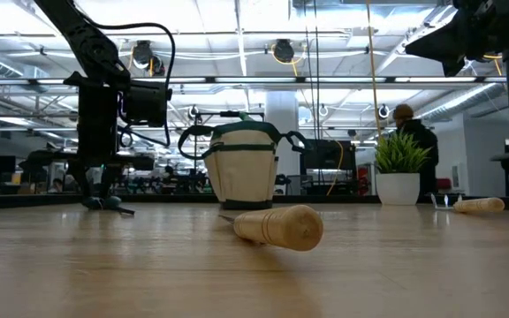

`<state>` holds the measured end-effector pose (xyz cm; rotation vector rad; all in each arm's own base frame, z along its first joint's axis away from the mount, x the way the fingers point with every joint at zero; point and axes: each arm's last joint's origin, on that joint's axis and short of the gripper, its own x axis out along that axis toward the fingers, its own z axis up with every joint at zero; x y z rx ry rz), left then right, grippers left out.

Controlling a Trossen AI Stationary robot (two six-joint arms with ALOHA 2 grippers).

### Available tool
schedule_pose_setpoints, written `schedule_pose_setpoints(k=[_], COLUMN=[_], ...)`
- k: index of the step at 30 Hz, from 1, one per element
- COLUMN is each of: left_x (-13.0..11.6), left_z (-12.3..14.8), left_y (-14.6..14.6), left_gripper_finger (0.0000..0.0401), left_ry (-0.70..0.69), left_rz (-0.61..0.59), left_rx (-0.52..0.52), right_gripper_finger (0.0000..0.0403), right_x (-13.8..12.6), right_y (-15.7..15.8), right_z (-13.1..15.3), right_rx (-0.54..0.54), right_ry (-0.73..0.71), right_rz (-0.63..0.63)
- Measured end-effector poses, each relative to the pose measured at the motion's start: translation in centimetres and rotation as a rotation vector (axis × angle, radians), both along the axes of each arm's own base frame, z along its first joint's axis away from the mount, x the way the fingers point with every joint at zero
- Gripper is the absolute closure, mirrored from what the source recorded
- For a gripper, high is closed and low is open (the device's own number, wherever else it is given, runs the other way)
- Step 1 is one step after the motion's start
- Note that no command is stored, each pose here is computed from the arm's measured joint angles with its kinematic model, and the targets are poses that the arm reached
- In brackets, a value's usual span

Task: Pick & Place Garden tools in Gardening bag
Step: Put the green shear scissors into the gardening bag

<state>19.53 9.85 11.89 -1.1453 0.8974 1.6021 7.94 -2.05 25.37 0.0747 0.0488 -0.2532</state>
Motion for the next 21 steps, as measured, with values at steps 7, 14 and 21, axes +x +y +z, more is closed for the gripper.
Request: schedule_pose_setpoints(k=[7, 14, 21], left_x=[0.0, -0.9, -2.1], left_z=[0.0, 1.3, 3.2], left_y=[-0.1, -0.5, -1.2], left_gripper_finger=[0.0351, 0.0351, 0.0351], left_ry=[0.016, -0.008, -0.019], left_rz=[-0.061, -0.093, -0.102], left_rx=[-0.018, -0.043, -0.062], right_gripper_finger=[0.0399, 0.0399, 0.0399], right_x=[0.0, 0.0, 0.0], right_y=[0.0, 0.0, 0.0], right_z=[0.0, 0.0, 0.0], right_rx=[0.000, 0.000, -0.002], right_ry=[0.000, 0.000, 0.001], right_rz=[0.000, 0.000, 0.000])
